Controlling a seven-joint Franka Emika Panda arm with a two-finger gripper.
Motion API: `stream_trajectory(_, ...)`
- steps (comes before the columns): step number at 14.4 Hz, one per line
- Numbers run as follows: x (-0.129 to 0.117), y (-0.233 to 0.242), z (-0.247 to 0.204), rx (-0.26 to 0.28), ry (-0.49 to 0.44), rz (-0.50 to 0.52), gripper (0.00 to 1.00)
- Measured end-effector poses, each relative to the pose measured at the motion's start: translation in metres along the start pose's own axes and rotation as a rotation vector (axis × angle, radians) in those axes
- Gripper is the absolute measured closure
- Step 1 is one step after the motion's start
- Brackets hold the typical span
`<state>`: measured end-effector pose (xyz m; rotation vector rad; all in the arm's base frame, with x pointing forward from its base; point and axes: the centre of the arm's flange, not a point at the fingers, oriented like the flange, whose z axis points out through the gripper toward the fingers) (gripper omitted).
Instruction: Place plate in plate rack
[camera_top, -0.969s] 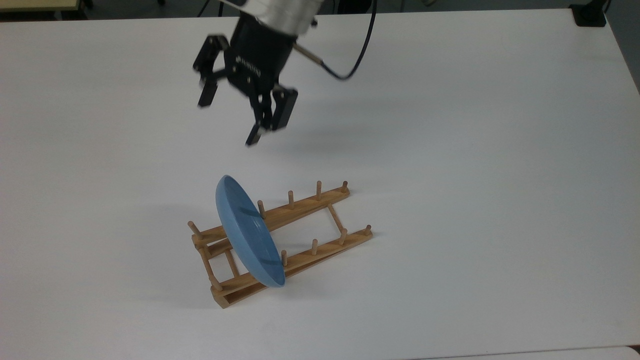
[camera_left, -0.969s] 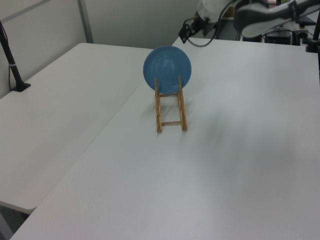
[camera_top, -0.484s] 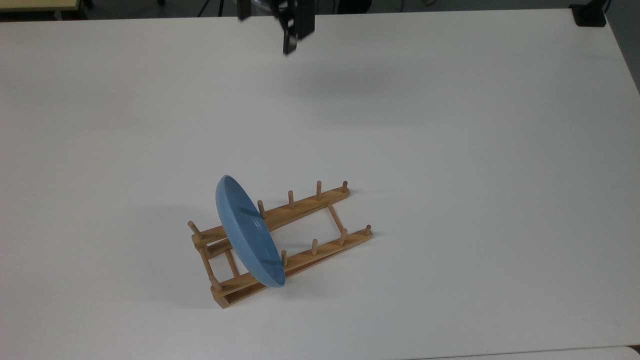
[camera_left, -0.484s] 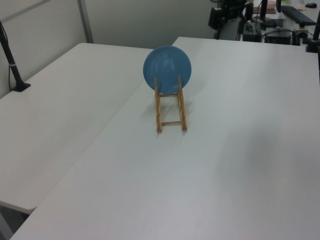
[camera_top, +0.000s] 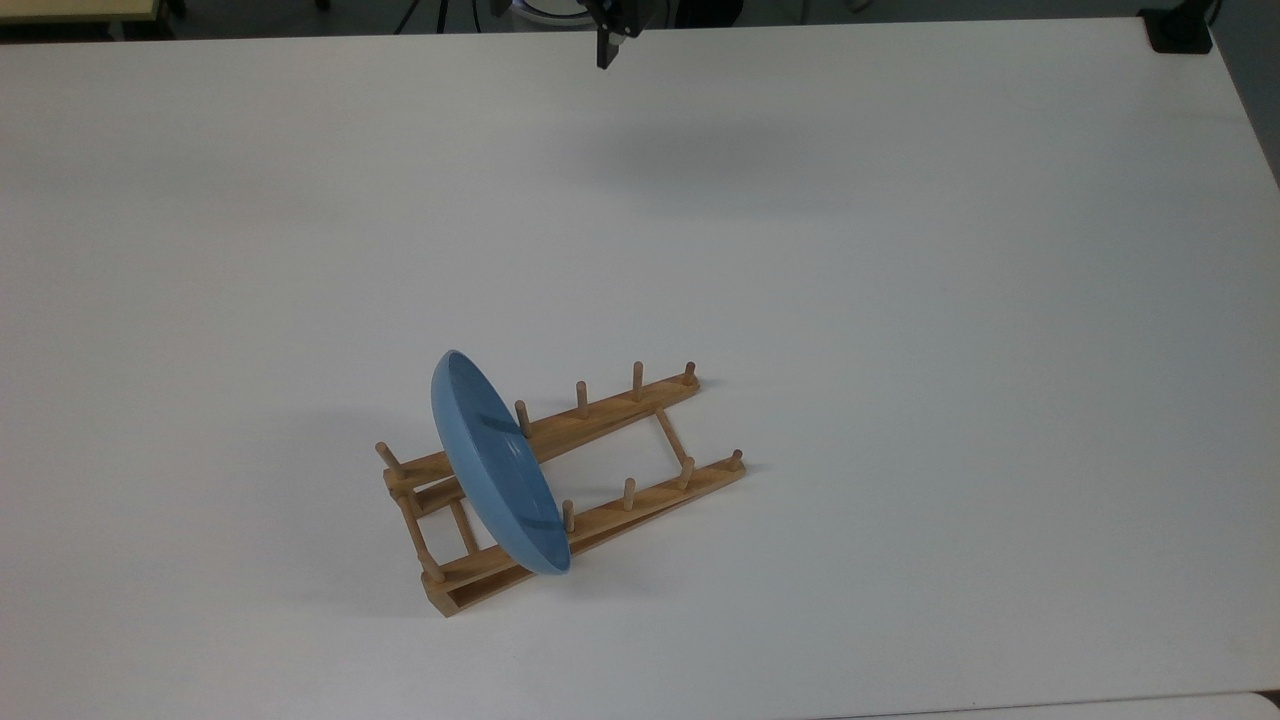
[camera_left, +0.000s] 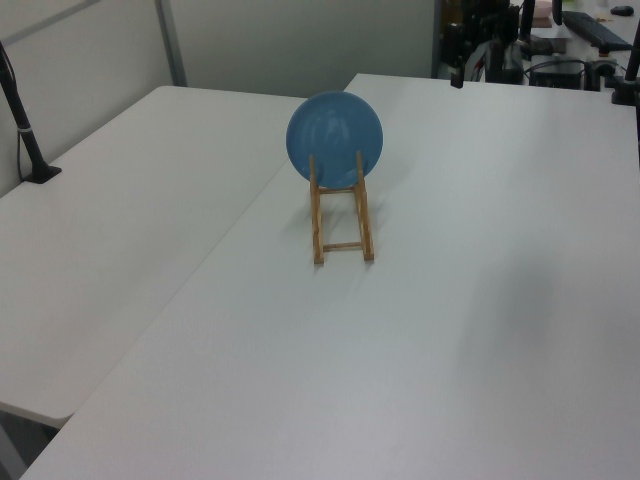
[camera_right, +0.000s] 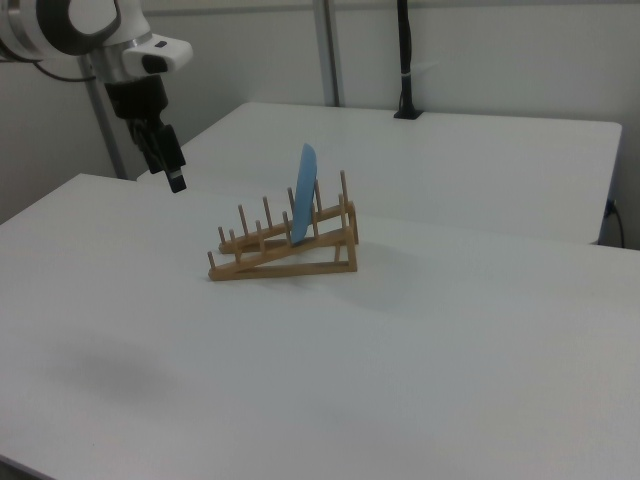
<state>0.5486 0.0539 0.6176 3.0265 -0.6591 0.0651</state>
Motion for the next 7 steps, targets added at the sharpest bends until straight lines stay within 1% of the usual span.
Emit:
stream_trajectory(3,0.002,0.004,0.000,0.000,0.000,-0.297,0.00)
stream_trajectory(4,0.006,0.010,0.000,0.000,0.000,-0.364,0.00)
stream_trajectory(5,0.010,0.018,0.000,0.000,0.000,-0.401,0.00)
stream_trajectory(7,0.016,0.030,0.000,-0.001,0.000,-0.430,0.00)
